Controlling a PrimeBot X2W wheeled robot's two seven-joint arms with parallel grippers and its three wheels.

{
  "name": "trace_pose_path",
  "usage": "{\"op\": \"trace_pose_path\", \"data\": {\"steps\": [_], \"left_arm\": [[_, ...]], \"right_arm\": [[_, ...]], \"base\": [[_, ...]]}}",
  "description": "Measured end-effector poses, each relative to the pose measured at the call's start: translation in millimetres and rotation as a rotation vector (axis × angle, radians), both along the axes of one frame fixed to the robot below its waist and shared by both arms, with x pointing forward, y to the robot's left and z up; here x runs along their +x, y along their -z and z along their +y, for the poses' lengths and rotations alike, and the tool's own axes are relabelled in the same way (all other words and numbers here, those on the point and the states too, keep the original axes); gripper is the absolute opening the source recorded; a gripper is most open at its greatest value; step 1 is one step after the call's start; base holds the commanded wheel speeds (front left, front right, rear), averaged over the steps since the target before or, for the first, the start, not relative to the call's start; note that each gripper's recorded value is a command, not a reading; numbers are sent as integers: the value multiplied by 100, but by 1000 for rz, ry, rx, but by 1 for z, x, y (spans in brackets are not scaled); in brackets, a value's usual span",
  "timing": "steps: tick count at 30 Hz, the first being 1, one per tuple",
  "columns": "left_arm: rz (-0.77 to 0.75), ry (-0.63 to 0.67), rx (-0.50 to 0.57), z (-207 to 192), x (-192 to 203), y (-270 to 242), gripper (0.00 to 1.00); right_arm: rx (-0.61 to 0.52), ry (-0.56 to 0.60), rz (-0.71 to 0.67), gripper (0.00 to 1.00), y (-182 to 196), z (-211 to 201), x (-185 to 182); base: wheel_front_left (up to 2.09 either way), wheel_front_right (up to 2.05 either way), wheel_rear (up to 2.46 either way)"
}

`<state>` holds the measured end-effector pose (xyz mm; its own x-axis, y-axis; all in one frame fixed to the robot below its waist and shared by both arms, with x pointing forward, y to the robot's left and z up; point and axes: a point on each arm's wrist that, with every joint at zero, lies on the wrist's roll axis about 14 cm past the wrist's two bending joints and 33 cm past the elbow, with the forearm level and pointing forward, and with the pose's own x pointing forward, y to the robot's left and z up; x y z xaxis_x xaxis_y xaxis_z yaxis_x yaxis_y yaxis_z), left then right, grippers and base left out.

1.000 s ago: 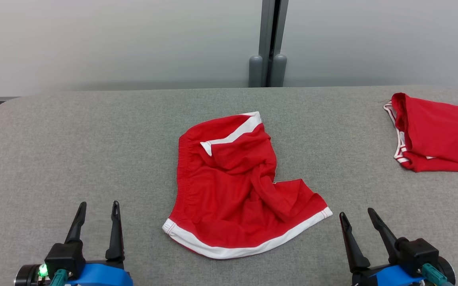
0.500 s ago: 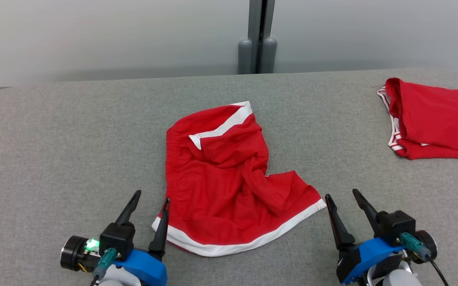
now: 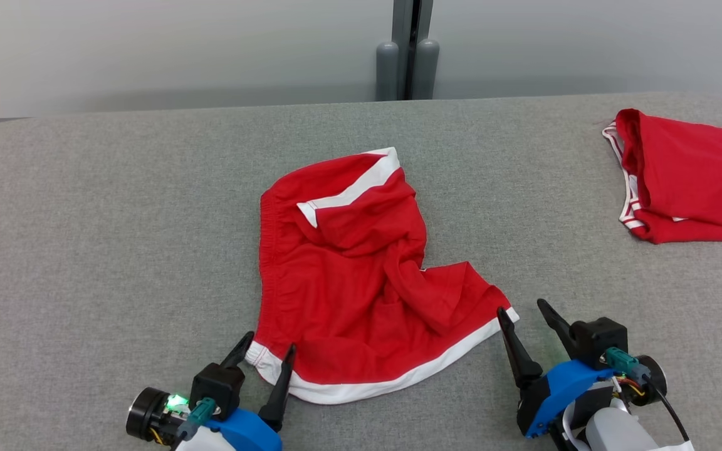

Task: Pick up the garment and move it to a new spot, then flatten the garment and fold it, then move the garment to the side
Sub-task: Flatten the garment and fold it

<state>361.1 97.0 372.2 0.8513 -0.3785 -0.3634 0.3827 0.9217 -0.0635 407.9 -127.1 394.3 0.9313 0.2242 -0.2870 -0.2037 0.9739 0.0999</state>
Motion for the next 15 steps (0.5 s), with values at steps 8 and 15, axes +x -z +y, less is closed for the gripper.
{"op": "trace_pose_path", "data": {"steps": [8, 15], "left_arm": [[33, 73, -6, -17, -11, 6, 100], [58, 114, -10, -25, -20, 7, 100]], "right_arm": [[5, -6, 53, 100, 13, 3, -2], [9, -19, 74, 100, 18, 9, -2]], "base": [[0, 0, 0], [0, 0, 0]]}}
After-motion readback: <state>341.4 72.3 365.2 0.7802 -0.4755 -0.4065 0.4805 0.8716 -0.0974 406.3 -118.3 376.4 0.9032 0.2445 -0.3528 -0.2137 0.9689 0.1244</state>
